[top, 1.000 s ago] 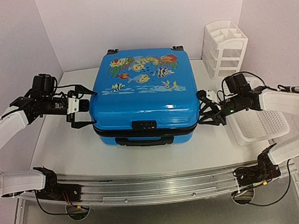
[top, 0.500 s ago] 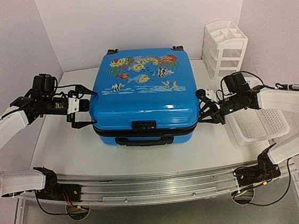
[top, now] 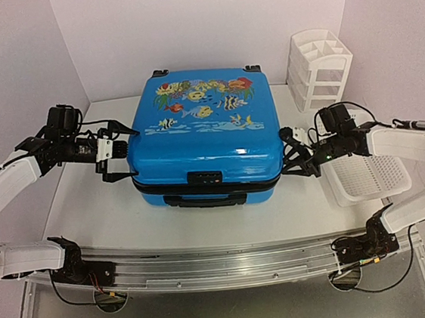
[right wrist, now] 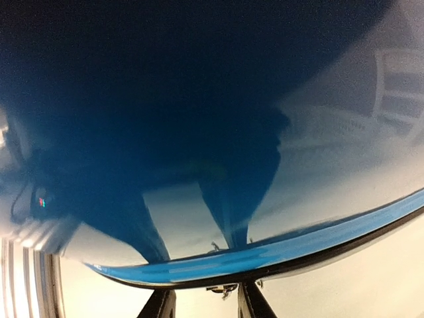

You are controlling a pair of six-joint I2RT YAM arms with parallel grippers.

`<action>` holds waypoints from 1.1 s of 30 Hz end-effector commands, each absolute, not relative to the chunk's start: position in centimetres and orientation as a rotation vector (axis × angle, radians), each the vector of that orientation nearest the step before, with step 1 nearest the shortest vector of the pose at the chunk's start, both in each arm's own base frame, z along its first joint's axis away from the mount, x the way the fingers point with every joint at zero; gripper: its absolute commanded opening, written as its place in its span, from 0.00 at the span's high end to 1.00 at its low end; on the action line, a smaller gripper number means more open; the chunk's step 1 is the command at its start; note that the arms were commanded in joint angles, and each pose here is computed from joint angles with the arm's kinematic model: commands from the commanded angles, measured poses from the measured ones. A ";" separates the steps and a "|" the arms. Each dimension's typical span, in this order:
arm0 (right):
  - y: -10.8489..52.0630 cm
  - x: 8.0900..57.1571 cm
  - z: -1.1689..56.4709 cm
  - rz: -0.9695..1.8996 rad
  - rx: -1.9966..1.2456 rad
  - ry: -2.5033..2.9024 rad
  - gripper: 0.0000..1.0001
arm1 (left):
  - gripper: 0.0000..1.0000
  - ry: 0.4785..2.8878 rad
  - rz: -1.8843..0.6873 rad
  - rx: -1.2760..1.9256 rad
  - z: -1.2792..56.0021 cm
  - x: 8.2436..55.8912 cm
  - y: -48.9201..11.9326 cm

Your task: Open, take out, and arrange the luggage

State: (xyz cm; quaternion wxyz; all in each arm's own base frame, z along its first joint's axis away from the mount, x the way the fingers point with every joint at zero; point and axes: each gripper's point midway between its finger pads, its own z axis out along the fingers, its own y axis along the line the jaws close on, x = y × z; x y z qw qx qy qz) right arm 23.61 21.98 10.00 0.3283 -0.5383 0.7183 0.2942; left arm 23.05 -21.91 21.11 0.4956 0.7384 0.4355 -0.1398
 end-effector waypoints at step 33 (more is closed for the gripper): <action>19.9 20.5 4.3 0.756 -1.502 2.125 0.76 | 0.00 1.117 -0.386 1.829 18.4 22.8 -22.1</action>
